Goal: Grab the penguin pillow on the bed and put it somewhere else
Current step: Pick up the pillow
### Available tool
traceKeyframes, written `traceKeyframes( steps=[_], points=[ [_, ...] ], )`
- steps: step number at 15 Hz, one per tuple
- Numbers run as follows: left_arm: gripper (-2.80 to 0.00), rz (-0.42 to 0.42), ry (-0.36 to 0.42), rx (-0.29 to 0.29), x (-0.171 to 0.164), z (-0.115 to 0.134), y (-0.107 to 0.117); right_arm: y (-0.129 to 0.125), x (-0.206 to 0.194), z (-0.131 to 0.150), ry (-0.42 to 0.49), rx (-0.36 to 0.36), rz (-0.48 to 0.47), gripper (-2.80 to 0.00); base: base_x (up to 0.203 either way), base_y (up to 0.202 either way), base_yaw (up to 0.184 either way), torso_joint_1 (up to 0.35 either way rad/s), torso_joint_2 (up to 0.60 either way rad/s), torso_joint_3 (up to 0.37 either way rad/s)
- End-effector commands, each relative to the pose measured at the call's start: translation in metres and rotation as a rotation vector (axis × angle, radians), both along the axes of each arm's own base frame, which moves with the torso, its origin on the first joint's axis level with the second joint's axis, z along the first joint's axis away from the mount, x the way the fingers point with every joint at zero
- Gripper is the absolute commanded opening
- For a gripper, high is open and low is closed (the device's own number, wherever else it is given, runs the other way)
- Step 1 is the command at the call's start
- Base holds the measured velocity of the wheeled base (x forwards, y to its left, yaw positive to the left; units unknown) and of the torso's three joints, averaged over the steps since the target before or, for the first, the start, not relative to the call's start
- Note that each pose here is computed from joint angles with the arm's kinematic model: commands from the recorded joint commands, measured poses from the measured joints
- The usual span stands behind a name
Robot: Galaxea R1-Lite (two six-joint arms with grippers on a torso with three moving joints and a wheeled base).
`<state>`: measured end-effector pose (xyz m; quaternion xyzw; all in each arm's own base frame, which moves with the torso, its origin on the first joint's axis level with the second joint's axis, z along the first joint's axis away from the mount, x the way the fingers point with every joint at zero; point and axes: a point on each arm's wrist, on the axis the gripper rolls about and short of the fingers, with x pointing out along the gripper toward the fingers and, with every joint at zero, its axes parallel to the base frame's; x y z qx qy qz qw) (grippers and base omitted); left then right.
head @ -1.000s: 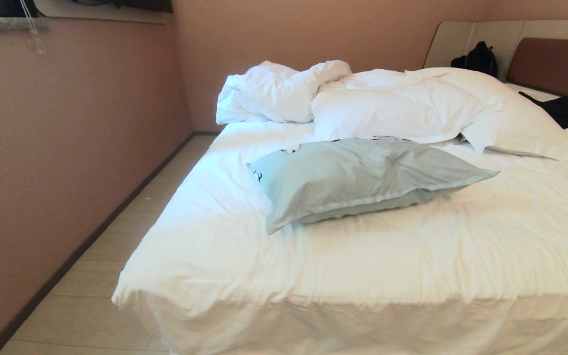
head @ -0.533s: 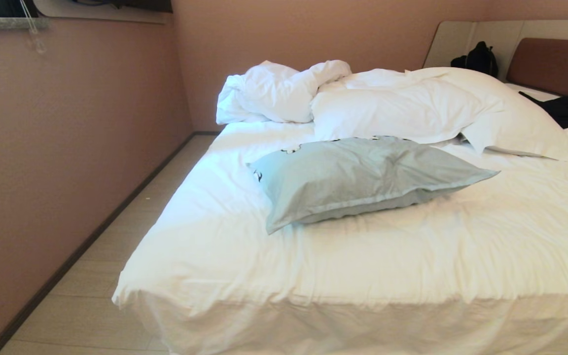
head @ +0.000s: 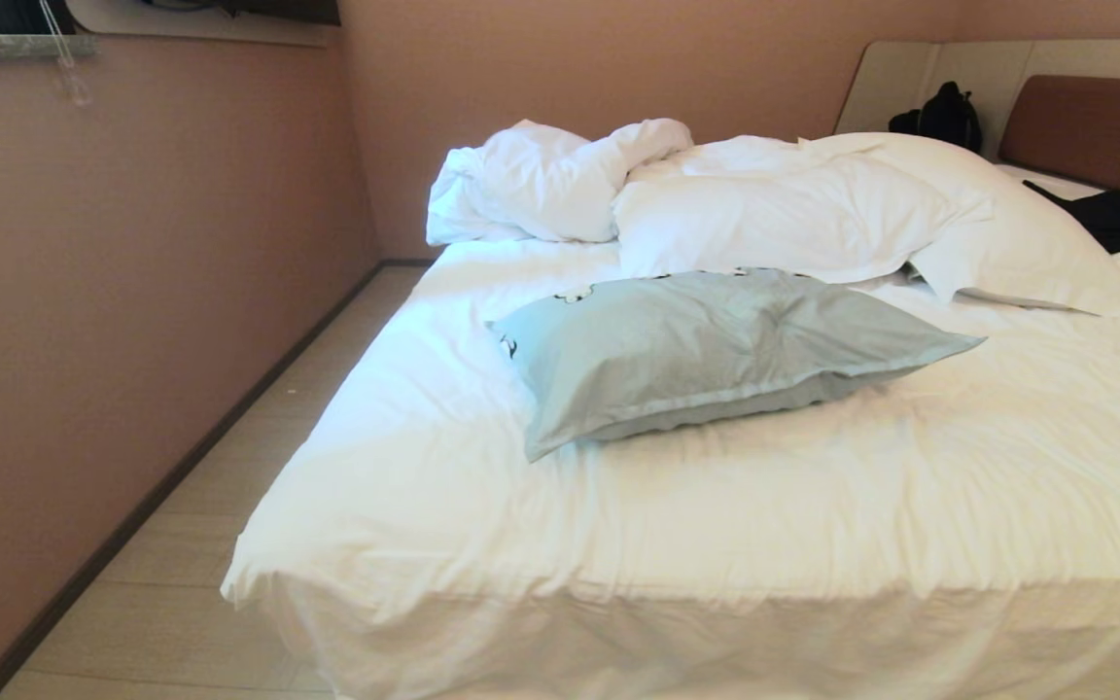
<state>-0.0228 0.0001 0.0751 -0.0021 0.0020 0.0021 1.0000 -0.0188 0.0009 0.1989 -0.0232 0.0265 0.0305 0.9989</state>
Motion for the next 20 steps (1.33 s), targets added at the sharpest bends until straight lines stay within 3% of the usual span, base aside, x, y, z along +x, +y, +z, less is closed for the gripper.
traceKeyframes(
  steps=[1, 5, 8, 11, 15, 20],
  points=[
    [-2.80, 0.000, 0.001, 0.000, 0.000, 0.000, 0.000, 0.001, 0.041, 0.017, 0.084, 0.004, 0.045, -2.80, 0.000, 0.000, 0.000, 0.000, 0.00, 0.000],
    [-2.80, 0.000, 0.001, -0.002, 0.000, 0.000, 0.000, 0.004, 0.096, 0.032, 0.175, 0.029, 0.111, -2.80, 0.000, 0.000, 0.000, 0.000, 0.00, 0.000],
    [-2.80, 0.000, 0.001, 0.000, 0.000, 0.000, 0.000, 0.005, 0.153, 0.042, 0.253, 0.140, 0.096, -2.80, 0.000, 0.000, 0.000, 0.000, 0.00, 0.000],
    [-2.80, 0.000, 0.001, 0.000, 0.000, 0.000, 0.000, 0.007, 0.208, 0.035, 0.331, 0.223, 0.078, -2.80, 0.000, 0.000, 0.000, 0.000, 0.00, 0.000],
    [-2.80, 0.000, 0.001, -0.002, 0.000, 0.000, 0.000, 0.009, 0.266, 0.031, 0.338, 0.301, 0.068, -2.80, 0.000, 0.000, 0.000, 0.000, 0.00, 0.000],
    [-2.80, 0.000, 0.001, 0.000, 0.000, 0.000, 0.000, 0.019, 0.319, 0.020, 0.372, 0.313, 0.094, -2.80, 0.000, 0.000, 0.000, 0.000, 0.00, 0.000]
  ],
)
